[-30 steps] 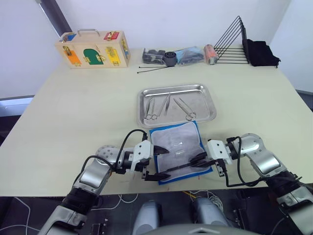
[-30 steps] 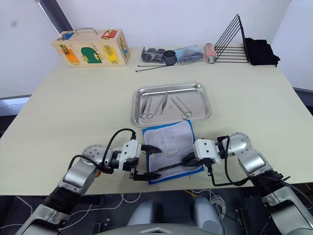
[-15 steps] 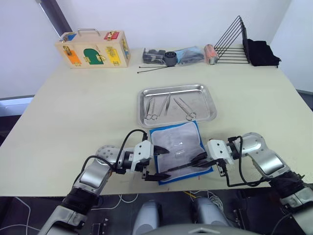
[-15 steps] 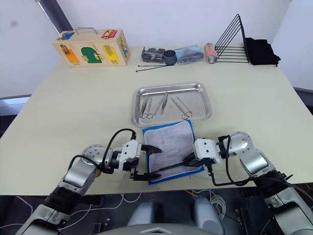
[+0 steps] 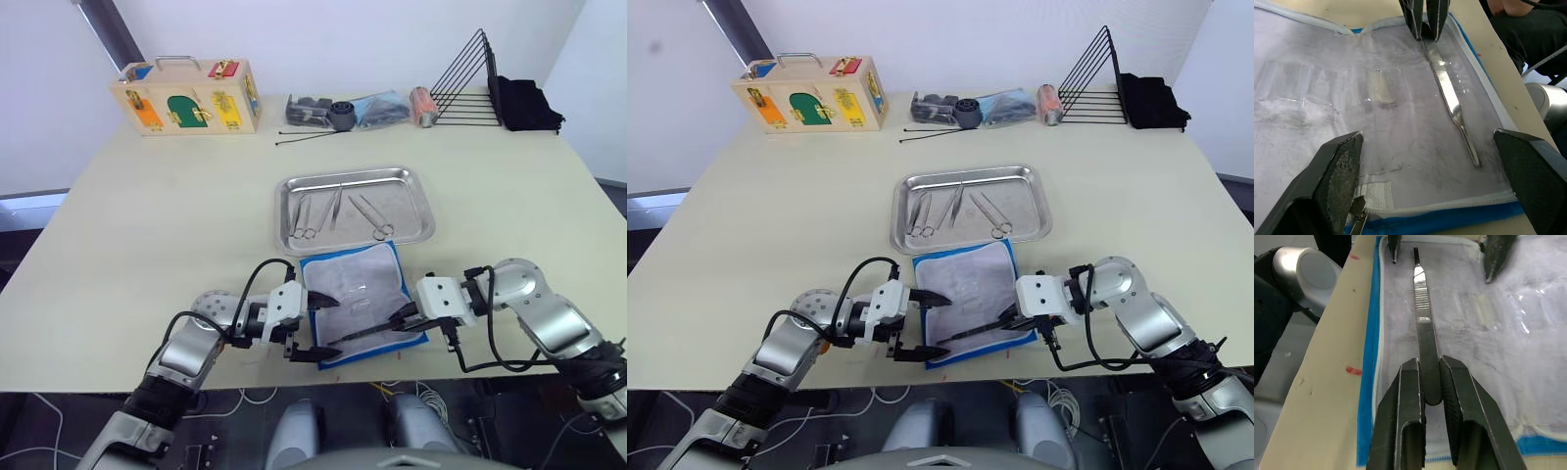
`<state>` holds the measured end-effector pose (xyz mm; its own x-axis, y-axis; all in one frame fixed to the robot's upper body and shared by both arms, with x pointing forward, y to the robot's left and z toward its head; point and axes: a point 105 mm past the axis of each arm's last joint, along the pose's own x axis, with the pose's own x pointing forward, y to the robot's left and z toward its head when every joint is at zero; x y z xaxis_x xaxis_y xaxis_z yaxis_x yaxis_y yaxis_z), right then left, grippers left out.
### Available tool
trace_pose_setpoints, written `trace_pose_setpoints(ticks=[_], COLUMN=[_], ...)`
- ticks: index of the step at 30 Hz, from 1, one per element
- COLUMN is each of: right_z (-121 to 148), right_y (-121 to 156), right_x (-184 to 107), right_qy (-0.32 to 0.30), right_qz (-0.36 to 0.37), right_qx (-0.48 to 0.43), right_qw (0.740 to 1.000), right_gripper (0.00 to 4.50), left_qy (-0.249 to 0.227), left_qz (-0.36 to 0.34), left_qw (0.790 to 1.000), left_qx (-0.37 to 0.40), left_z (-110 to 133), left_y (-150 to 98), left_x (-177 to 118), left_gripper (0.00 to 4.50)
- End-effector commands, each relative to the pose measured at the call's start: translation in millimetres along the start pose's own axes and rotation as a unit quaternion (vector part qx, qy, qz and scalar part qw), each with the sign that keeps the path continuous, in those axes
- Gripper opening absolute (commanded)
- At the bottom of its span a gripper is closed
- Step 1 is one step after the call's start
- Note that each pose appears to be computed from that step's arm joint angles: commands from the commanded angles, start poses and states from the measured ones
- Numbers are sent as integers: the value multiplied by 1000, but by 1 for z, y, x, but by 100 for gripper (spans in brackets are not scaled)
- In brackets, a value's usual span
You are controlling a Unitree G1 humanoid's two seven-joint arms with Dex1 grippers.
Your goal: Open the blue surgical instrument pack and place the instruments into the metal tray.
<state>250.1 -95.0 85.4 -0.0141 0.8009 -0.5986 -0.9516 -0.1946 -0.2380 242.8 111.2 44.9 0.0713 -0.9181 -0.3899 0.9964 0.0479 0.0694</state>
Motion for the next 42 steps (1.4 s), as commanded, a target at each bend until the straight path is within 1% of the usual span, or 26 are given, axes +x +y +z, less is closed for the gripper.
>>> trace_pose_setpoints(ticks=[1,9,15,29,34,38,42], right_z=[12,1,-2,-12,-11,-2,3], right_y=[-7,-8,-7,-5,-7,-13,-21], right_x=[-15,-29,-39,-79,-94,-101,-102], right_qy=[2,37,48,83,74,45,8], right_qz=[-19,-20,-23,-41,-56,-79,-109], right_qx=[-35,-45,-45,-25,-17,-13,19], right_qw=[999,998,998,995,996,996,994], right_gripper=[9,9,9,9,9,9,9], left_qy=[83,85,84,83,83,82,81], left_qz=[-22,-21,-20,-21,-22,-23,-23], left_qw=[991,991,991,991,991,991,991], left_qx=[-103,-101,-103,-100,-100,-100,-100], left_z=[-57,-58,-58,-58,-58,-57,-57], left_y=[-25,-25,-25,-24,-24,-24,-24], left_x=[0,0,0,1,1,1,2], left_gripper=[450,450,450,450,450,450,450])
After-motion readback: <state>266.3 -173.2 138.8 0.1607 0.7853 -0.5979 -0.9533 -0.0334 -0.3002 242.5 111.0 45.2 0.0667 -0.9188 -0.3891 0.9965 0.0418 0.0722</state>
